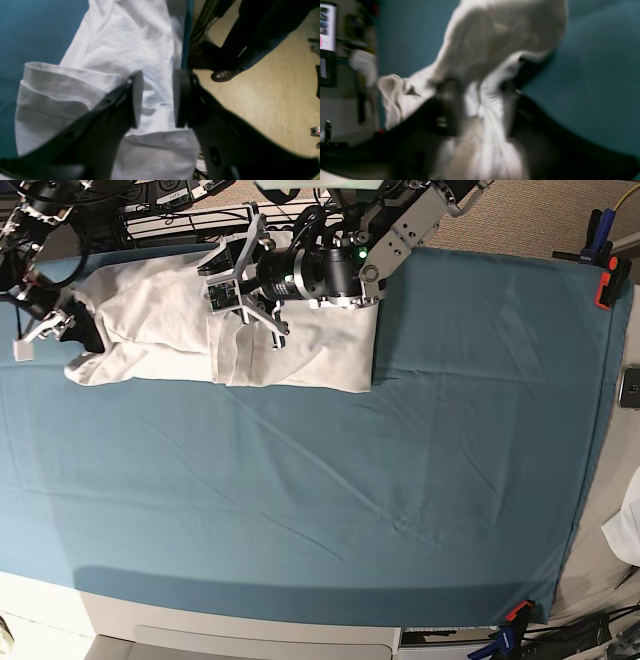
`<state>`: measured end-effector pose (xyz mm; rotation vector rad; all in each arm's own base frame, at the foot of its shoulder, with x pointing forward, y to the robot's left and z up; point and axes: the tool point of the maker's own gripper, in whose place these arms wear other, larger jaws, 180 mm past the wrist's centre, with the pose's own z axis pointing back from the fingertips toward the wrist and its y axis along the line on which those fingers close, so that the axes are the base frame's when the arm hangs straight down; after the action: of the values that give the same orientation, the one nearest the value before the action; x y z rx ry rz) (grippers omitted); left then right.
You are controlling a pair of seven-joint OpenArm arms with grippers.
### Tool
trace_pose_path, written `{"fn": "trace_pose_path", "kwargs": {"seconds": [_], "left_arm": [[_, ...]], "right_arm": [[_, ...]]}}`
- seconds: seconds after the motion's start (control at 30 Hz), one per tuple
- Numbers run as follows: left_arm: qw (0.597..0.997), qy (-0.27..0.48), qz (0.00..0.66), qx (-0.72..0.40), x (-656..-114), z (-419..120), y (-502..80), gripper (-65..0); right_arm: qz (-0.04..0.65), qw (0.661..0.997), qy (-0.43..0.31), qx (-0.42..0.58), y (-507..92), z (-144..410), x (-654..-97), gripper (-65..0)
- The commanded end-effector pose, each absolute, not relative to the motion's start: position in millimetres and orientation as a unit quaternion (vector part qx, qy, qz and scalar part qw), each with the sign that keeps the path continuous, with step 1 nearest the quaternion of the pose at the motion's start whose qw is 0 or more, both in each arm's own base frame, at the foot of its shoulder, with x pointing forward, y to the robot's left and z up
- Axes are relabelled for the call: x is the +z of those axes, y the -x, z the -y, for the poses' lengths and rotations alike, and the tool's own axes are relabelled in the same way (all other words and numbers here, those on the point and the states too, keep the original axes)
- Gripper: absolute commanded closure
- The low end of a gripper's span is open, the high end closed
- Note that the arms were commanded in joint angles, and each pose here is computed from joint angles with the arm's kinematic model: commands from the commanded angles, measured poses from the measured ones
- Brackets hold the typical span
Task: Fold the T-shirt properly
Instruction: 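Grasp the strip end near the right gripper with the right gripper, then fold the held end over the stack toward the left gripper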
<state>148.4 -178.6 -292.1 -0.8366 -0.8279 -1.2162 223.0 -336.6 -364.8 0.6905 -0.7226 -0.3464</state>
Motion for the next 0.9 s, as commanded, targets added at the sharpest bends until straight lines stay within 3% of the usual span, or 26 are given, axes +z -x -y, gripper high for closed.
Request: {"fn": "trace_pose_path", "kwargs": {"seconds": [0.0, 0.07, 0.1, 0.27, 0.43, 0.67, 0.87], "left_arm": [[0.655, 0.374, 0.385, -0.531, -279.5, 182.7, -153.1, -21.6], [0.671, 0.353, 0.386, -0.525, -284.6, 179.0, -160.2, -21.6], [0.674, 0.346, 0.384, -0.527, -286.8, 177.6, -161.2, -21.6], [0.690, 0.331, 0.384, -0.517, -285.6, 170.2, -166.0, -21.3], [0.715, 0.261, 0.428, -0.488, -275.0, 139.7, -196.0, -18.7], [0.762, 0.192, 0.430, -0.444, -290.2, 70.8, -221.8, -18.7], [0.799, 0.155, 0.396, -0.425, -315.0, 17.5, -220.4, -18.7]], "right_arm": [[0.368, 0.856, -0.330, -0.154, -230.4, 339.8, -352.8, -13.3], [0.365, 0.852, -0.340, -0.161, -229.1, 331.4, -358.9, -1.9], [0.364, 0.850, -0.344, -0.164, -228.1, 327.8, -361.8, 0.0], [0.393, 0.819, -0.383, -0.168, -235.1, 309.4, -351.3, 0.0], [0.418, 0.823, -0.370, -0.103, -229.9, 277.4, -326.0, 0.0], [0.483, 0.804, -0.347, 0.028, -207.5, 186.7, -258.3, 0.0], [0.449, 0.823, -0.333, 0.098, -193.9, 109.1, -261.6, 0.0]]}}
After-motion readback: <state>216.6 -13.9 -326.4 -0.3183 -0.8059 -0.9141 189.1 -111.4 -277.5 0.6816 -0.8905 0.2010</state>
